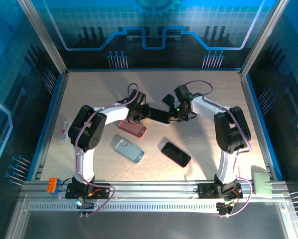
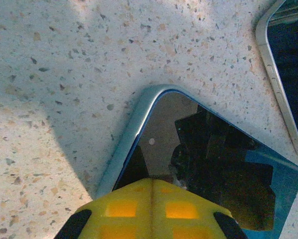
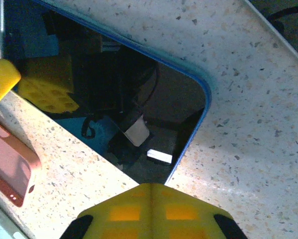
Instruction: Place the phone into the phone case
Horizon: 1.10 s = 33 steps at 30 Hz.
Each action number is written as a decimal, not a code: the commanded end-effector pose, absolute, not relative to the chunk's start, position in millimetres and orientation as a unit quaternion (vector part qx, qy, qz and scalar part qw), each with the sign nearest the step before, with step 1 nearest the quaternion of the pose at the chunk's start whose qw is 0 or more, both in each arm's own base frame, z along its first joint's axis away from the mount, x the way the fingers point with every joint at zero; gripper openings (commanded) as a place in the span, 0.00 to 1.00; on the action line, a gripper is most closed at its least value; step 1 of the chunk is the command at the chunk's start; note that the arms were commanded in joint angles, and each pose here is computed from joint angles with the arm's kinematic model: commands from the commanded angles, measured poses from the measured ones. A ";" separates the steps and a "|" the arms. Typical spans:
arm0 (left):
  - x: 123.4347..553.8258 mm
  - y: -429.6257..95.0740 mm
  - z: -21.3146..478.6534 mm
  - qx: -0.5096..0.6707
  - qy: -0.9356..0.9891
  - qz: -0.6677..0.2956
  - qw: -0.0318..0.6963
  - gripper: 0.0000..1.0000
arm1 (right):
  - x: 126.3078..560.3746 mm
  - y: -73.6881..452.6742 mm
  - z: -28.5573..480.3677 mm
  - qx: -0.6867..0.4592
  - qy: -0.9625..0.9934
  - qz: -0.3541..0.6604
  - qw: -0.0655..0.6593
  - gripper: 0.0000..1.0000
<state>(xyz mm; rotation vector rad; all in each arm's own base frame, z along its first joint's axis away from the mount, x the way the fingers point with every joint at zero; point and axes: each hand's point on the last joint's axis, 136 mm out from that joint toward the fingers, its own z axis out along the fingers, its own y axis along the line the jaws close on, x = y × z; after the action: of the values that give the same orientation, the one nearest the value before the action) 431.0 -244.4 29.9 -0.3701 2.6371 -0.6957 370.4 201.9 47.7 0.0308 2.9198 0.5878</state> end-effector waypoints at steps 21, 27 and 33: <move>417.2 -233.4 12.0 -0.133 0.950 -0.220 0.178 0.00 | 342.9 206.2 0.5 -0.033 0.993 0.110 0.017 0.00; 412.7 -230.5 6.1 -0.133 0.952 -0.215 0.174 0.00 | 322.6 204.9 -20.5 -0.053 0.996 0.071 -0.016 0.00; 407.9 -226.8 -0.6 -0.135 0.954 -0.209 0.168 0.00 | 301.9 204.8 -43.5 -0.063 0.996 0.052 -0.046 0.00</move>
<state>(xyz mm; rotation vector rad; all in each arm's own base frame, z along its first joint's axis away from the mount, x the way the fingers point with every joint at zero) 430.4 -243.3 27.1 -0.3663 2.6165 -0.7040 365.0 205.4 28.0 -0.1048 2.9714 0.2773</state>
